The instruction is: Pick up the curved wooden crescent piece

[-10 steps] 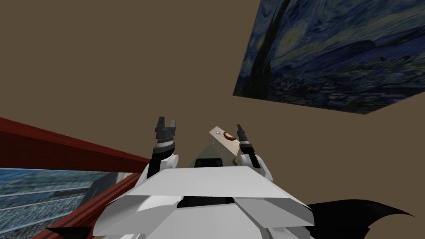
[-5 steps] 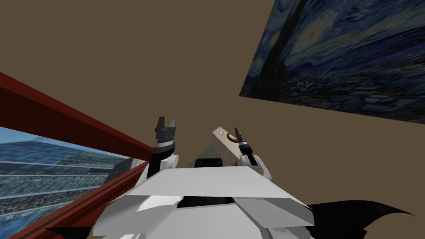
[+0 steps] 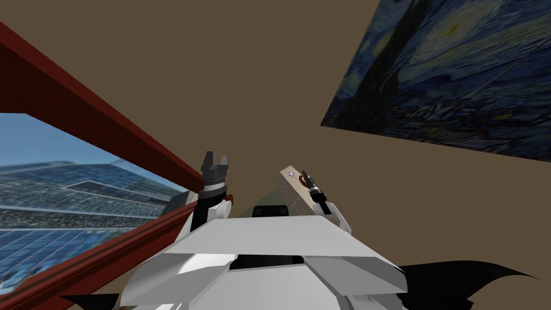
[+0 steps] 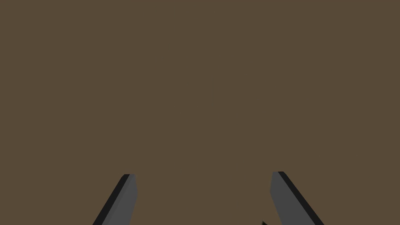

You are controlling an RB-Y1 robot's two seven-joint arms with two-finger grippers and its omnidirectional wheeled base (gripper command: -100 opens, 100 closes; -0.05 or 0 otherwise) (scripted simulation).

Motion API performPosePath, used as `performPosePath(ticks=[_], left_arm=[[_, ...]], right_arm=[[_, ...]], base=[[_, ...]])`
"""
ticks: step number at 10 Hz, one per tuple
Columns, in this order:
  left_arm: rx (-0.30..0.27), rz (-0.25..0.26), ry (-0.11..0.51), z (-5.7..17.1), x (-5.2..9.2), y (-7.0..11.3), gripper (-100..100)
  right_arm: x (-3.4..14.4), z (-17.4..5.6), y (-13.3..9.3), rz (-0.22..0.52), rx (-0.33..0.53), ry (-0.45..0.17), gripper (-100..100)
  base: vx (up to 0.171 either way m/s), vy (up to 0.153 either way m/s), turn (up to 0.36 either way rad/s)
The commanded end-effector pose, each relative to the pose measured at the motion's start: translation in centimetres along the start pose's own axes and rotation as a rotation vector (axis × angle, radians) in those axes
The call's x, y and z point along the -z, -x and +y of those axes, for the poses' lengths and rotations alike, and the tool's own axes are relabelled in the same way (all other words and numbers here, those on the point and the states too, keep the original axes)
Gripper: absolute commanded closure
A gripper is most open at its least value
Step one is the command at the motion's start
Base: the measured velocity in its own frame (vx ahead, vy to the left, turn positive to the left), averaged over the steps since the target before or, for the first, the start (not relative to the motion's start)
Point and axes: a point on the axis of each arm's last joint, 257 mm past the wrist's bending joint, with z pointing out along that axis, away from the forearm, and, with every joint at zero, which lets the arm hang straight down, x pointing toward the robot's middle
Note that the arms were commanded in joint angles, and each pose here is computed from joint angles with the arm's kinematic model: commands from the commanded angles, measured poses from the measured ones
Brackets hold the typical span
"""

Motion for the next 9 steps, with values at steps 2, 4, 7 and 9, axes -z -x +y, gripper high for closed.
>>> performPosePath(ticks=[2,4,7,9], left_arm=[[0.0,0.0,0.0,0.0,0.0,0.0,0],[0.0,0.0,0.0,0.0,0.0,0.0,0],[0.0,0.0,0.0,0.0,0.0,0.0,0],[0.0,0.0,0.0,0.0,0.0,0.0,0]], right_arm=[[0.3,-3.5,-1.5,0.051,0.072,-0.07,-100],[0.6,-5.4,-2.2,0.082,0.134,-0.107,-100],[1.6,-9.0,-3.6,0.133,0.195,-0.177,-100],[2.5,-11.8,-4.3,0.175,0.258,-0.23,-100]], base=[[-0.01,0.01,0.17],[-0.003,0.007,0.107],[-0.004,0.01,0.18],[-0.001,0.012,0.182]])
